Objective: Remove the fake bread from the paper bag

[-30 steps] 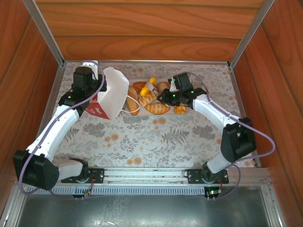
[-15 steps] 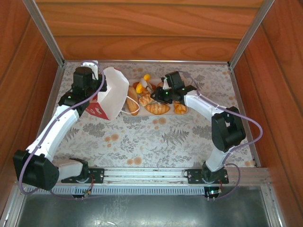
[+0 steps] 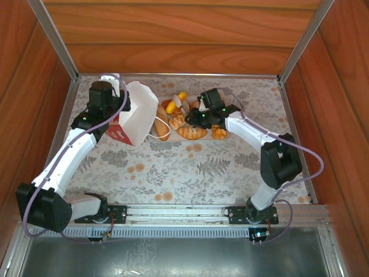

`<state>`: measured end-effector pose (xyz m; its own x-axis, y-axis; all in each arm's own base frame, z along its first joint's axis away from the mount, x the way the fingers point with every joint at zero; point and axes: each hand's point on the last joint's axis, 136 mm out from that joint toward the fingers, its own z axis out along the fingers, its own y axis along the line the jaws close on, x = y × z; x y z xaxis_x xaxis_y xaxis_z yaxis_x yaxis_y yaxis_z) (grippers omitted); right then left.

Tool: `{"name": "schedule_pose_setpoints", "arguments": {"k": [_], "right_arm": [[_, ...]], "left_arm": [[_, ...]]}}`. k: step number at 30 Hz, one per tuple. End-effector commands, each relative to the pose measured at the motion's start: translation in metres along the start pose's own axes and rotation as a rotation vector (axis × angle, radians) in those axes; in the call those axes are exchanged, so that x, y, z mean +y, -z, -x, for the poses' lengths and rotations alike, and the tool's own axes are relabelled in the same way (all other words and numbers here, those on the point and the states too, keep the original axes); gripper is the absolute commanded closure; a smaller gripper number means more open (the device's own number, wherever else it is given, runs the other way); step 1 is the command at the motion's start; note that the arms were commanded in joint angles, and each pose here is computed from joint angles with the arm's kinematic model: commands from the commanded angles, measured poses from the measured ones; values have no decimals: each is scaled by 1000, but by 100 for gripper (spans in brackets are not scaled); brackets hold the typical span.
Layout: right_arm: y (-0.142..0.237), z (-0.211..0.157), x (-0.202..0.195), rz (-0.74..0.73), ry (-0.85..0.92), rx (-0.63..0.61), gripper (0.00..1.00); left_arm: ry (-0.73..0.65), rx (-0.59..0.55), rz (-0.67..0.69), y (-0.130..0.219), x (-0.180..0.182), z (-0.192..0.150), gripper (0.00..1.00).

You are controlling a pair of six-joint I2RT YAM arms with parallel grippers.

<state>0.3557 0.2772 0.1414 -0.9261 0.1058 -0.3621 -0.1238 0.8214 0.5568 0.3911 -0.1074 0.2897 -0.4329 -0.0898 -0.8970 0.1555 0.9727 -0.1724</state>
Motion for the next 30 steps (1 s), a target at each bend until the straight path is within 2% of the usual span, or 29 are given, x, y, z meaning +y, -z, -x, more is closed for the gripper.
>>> {"name": "schedule_pose_setpoints", "arguments": {"k": [1,18,30], "right_arm": [[18,-7,-2,-33,-15,-17,59],[32,-46,-10,-86,-43,46,61],[56,-51,-5,-89,-36,19,61]], "left_arm": [[20,-25,-8,1,1,6,100],[26,-38,-7,6,1,9,100],[75,-51,19,10,5,16,100]]}}
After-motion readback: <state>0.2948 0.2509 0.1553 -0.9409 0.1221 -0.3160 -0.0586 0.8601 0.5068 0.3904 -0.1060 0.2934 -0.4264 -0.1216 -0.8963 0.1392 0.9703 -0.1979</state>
